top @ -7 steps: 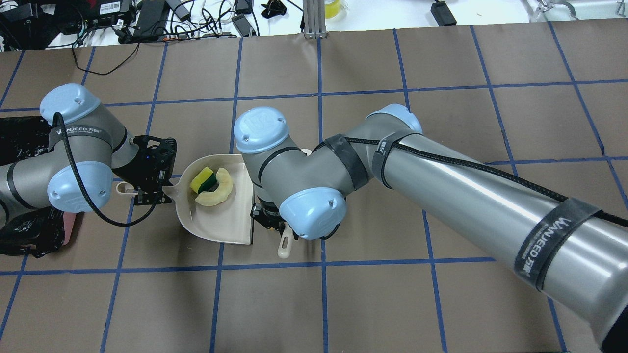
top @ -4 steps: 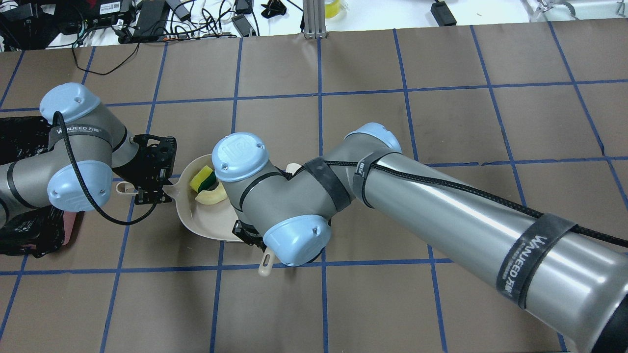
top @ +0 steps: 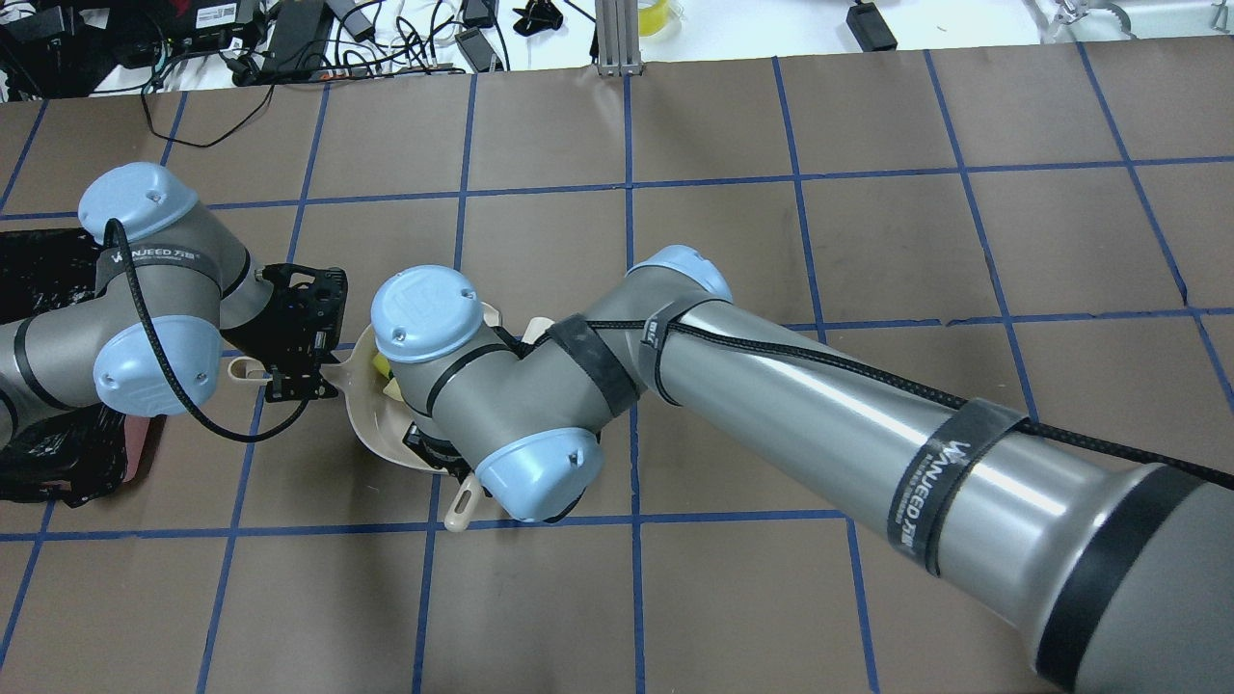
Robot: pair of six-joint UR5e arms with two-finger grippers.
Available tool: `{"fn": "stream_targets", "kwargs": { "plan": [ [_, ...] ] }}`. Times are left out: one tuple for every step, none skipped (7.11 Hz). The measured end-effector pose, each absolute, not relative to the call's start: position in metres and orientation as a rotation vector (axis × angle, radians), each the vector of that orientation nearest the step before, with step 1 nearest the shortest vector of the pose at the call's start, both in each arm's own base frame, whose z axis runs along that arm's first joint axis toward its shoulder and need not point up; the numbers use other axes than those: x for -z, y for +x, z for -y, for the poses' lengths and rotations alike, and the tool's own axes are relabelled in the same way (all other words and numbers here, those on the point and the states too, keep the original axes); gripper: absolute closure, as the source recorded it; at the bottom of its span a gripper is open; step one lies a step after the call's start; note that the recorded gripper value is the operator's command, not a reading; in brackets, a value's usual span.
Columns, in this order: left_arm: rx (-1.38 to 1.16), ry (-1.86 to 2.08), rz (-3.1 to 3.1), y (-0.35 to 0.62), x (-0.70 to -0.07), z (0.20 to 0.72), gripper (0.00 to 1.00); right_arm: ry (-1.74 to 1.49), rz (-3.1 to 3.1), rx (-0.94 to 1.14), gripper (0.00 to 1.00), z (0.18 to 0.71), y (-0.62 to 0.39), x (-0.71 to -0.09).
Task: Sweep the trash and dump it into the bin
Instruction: 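Push the remaining items deeper into the dustpan with the brush, then lift the brush away and return it to its spot with the right gripper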
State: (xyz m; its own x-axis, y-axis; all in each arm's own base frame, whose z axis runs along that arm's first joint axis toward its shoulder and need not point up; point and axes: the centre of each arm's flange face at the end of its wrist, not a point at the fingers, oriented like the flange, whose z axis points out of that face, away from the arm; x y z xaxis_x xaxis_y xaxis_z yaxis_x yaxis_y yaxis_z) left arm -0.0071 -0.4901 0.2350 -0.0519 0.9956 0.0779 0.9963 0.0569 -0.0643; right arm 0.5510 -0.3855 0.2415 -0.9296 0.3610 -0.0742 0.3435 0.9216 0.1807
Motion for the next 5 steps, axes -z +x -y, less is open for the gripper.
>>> {"fn": "stream_targets", "kwargs": {
  "plan": [
    [0.01,-2.09,2.209,-0.007,-0.235,0.49,1.0,0.565,-2.976,-0.263,1.0,0.393,0.561,-0.244],
    [0.01,-2.089,2.21,-0.007,-0.235,0.49,1.0,0.569,-2.993,-0.275,1.0,0.397,0.563,-0.244],
    [0.009,-2.089,2.211,-0.007,-0.236,0.49,1.0,0.558,-3.02,-0.278,1.0,0.397,0.56,-0.247],
    [0.008,-2.088,2.211,-0.007,-0.236,0.49,1.0,0.524,-3.061,-0.269,1.0,0.399,0.551,-0.251],
    [0.008,-2.088,2.211,-0.007,-0.236,0.49,1.0,0.485,-3.103,-0.256,1.0,0.404,0.539,-0.256]
  ]
}}
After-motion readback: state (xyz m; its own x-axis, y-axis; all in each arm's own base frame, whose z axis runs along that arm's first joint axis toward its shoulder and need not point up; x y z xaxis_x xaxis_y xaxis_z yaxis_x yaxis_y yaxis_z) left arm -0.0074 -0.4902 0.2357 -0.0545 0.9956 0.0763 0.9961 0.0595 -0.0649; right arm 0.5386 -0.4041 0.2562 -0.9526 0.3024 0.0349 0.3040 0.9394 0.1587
